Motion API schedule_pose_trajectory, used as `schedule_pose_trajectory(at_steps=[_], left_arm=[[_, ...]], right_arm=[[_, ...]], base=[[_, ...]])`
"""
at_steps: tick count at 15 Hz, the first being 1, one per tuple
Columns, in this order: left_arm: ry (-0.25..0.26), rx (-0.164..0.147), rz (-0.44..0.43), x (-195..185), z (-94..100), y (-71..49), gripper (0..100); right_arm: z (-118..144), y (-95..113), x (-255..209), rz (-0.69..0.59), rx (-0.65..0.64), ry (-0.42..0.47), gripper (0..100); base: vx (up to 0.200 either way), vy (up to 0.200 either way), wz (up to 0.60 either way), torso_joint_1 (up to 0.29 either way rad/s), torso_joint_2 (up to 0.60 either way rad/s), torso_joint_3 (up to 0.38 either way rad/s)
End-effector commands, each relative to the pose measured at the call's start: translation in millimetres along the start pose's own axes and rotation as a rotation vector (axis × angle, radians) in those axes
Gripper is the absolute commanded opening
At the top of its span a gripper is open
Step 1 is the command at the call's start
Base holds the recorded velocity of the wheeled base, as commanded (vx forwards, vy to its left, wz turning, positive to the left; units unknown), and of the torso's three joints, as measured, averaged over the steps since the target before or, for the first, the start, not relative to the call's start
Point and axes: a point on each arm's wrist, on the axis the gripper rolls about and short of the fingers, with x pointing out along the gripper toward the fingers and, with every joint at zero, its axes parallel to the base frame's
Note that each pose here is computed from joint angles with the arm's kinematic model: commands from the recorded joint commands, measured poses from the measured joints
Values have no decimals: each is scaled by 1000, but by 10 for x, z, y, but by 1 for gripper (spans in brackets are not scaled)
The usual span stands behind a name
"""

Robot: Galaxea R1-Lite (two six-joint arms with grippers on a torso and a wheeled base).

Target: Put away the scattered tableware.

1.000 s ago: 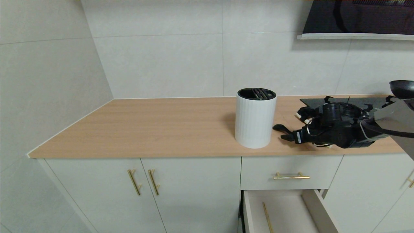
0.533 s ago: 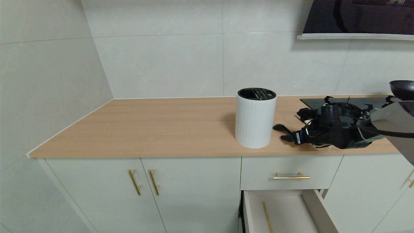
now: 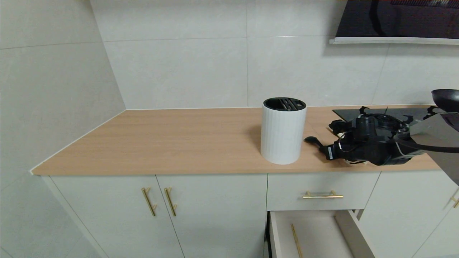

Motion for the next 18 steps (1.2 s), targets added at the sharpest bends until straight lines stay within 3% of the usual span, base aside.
schedule_pose_trajectory(at_steps=[1,4,5,9,11,15,18], left_arm=[[0,0,0,0,0,0,100],[0,0,0,0,0,0,100],[0,0,0,0,0,0,100],[0,0,0,0,0,0,100],[0,0,0,0,0,0,100],[0,0,0,0,0,0,100],[0,0,0,0,0,0,100]], right_arm=[[24,7,-22,-9,11,2,0],[187,92,-168,-83,26,-1,0],[301,184,-380,-130,54,36,0],[572,579,-1149,-179,281,158,0],[507,637,-1366,-229,294,195,0],[99,874,-2070,-208,289,262,0],[-59,914,-2235,-202,292,286,0]], base=[[0,0,0,0,0,0],[0,0,0,0,0,0],[0,0,0,0,0,0],[0,0,0,0,0,0],[0,0,0,0,0,0],[0,0,0,0,0,0],[0,0,0,0,0,0]])
